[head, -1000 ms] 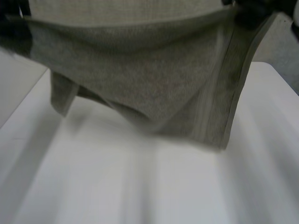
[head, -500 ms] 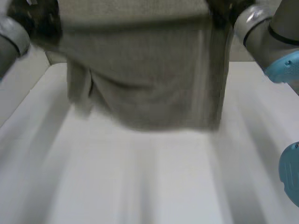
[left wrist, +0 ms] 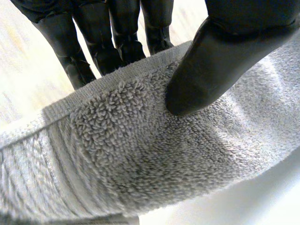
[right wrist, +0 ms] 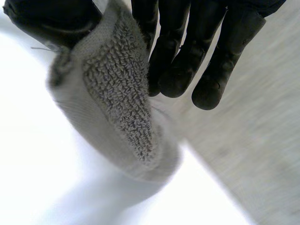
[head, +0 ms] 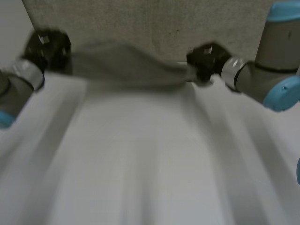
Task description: Fold the towel.
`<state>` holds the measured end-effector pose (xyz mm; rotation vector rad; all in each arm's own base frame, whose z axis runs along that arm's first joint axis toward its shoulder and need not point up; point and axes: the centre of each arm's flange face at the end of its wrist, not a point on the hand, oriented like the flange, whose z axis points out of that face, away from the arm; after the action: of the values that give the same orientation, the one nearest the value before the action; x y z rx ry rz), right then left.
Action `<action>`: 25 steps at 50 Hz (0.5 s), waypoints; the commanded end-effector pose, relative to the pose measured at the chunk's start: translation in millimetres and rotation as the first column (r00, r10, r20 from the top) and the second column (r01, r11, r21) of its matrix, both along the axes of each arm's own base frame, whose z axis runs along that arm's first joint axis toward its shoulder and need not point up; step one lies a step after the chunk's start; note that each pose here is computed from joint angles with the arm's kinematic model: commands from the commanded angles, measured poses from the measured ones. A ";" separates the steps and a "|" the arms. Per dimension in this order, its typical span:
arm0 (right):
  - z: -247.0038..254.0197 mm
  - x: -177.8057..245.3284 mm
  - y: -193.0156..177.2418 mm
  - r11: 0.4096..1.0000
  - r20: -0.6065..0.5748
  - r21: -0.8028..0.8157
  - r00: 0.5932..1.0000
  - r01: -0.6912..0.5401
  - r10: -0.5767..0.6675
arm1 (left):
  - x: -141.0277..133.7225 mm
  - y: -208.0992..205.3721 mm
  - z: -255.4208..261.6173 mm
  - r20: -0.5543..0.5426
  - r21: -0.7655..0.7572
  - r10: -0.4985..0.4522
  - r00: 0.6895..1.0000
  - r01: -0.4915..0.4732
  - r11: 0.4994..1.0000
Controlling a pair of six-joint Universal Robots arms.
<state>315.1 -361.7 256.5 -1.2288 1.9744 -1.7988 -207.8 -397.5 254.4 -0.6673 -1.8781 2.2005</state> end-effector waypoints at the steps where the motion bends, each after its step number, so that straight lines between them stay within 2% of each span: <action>1: -56.2 -10.1 36.5 0.980 -0.123 0.191 0.989 -0.053 0.077 | 7.2 24.6 -74.9 0.047 0.212 -0.004 0.999 -0.006 0.977; 5: -66.1 -14.7 49.8 0.977 -0.140 0.205 0.986 -0.058 0.088 | 8.3 32.7 -93.9 0.105 0.248 -0.011 0.994 -0.015 0.969; 10: -66.8 -23.8 69.5 0.980 -0.135 0.190 0.988 -0.054 0.081 | 9.7 39.7 -112.9 0.235 0.250 -0.031 0.971 -0.030 0.968; 25: -65.9 -28.8 73.4 0.985 -0.114 0.168 0.992 -0.038 0.058 | 11.6 51.7 -121.3 0.275 0.269 -0.048 0.960 -0.029 0.963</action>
<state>285.9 -286.5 190.8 -1.3477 2.0895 -1.5336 -197.1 -352.9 137.1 -0.9708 -2.2381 1.8956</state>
